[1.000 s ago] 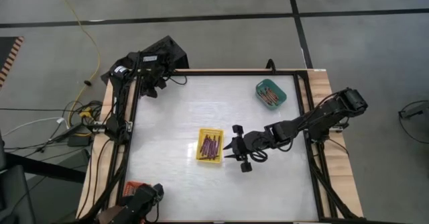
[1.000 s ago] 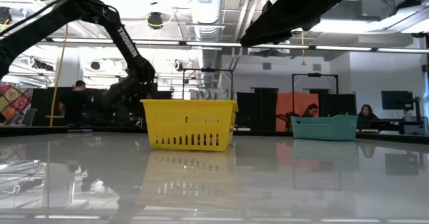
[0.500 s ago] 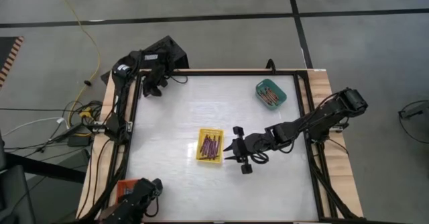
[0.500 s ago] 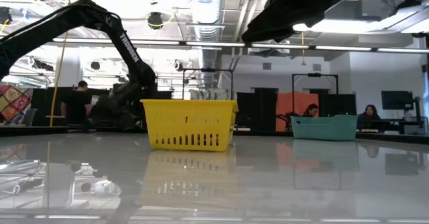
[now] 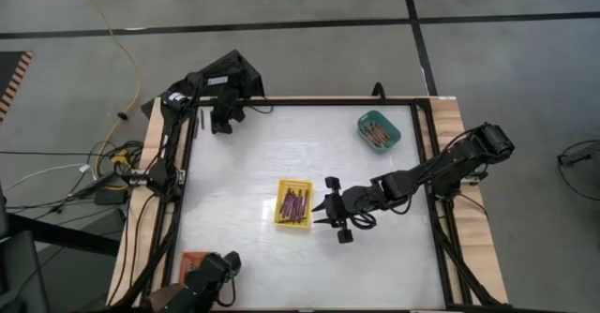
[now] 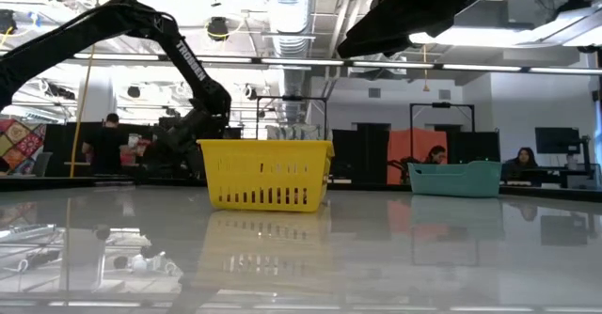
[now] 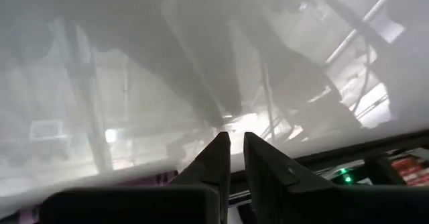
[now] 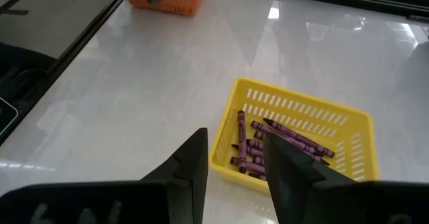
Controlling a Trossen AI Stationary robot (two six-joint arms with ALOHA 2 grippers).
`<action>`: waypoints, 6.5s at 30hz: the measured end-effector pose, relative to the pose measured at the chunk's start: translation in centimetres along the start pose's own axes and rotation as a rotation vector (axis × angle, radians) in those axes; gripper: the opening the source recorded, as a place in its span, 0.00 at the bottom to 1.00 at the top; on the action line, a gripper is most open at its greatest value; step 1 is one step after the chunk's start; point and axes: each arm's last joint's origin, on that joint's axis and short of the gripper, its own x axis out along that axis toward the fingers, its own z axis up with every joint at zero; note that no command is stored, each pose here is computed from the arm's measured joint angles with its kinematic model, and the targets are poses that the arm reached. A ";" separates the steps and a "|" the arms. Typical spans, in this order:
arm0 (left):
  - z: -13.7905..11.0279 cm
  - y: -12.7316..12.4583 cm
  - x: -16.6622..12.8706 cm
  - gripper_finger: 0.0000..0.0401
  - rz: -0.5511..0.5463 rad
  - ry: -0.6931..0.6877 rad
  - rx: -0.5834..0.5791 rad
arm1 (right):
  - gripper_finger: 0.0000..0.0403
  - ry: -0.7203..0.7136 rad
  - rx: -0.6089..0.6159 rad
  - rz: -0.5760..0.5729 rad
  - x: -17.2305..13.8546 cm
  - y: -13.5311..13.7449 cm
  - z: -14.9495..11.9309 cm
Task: Sort crayons
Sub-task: Put the violet crayon into the yellow basket
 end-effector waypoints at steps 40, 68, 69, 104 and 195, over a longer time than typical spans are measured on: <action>-4.6 4.9 -2.7 0.12 0.167 -0.049 -0.469 | 0.34 0.051 -0.003 -0.005 0.0 -0.3 -0.5; -4.2 4.6 -1.4 0.01 0.212 0.055 -0.387 | 0.34 0.030 0.025 -0.003 0.0 -0.1 -0.3; -4.1 4.5 -1.4 0.00 0.189 0.038 -0.377 | 0.34 0.028 0.024 0.000 0.0 0.0 -0.3; -4.3 5.0 0.6 0.00 -0.036 -0.031 -0.512 | 0.34 0.016 0.023 0.013 -0.1 0.6 -0.2; -1.8 -0.7 -2.4 0.31 0.429 -0.007 0.402 | 0.34 -0.031 0.017 0.021 -0.1 0.7 0.3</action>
